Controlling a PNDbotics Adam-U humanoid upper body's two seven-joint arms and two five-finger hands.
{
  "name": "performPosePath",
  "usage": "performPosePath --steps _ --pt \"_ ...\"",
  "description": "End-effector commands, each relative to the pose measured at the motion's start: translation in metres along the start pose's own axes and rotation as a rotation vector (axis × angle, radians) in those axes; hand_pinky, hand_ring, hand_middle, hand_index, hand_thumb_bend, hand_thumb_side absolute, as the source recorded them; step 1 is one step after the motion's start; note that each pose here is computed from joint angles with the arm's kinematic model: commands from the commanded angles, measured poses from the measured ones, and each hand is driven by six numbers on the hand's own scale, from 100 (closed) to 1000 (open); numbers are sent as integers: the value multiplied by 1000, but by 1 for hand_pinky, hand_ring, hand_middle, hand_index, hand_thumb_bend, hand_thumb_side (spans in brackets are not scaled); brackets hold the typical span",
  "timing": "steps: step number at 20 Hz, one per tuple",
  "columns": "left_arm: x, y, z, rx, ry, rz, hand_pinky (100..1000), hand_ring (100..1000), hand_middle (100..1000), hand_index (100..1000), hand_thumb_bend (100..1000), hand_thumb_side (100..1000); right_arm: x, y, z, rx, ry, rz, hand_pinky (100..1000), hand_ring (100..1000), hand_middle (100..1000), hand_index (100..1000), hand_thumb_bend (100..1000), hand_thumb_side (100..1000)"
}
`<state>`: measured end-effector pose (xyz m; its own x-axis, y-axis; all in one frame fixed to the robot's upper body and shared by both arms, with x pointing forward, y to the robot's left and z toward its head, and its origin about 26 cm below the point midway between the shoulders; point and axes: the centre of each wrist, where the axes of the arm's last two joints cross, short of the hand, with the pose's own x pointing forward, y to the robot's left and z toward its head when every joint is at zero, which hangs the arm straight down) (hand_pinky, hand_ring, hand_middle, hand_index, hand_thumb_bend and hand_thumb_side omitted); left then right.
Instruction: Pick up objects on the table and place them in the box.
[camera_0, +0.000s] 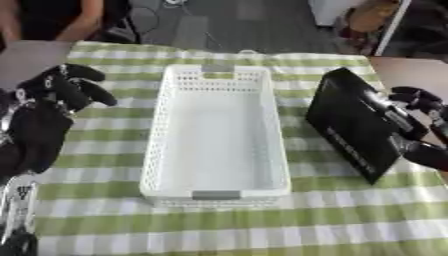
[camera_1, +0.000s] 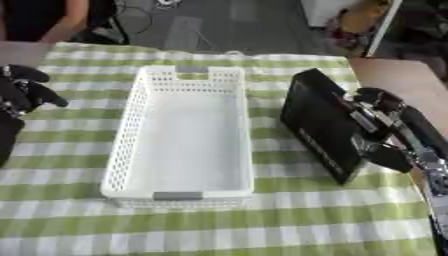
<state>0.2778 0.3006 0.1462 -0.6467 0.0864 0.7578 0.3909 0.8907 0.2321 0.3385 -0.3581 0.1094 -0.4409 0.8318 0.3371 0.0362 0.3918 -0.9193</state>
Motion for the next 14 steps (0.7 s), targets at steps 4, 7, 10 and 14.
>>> performPosePath --steps 4,7,10,14 --pt "6 0 -4 -13 -18 -14 649 582 696 558 1000 916 -2 -14 -1 24 -31 64 800 939 908 883 181 502" --pt "6 0 -4 -13 -17 -13 649 582 696 558 1000 917 -2 -14 -2 37 -41 74 797 937 907 881 180 495" --pt "6 0 -4 -13 -17 -14 649 582 696 558 1000 917 -1 -14 -3 49 -50 82 790 933 907 879 181 489" --pt "6 0 -4 -13 -17 -13 649 582 696 558 1000 918 -1 -14 -3 58 -57 93 783 928 907 876 180 485"
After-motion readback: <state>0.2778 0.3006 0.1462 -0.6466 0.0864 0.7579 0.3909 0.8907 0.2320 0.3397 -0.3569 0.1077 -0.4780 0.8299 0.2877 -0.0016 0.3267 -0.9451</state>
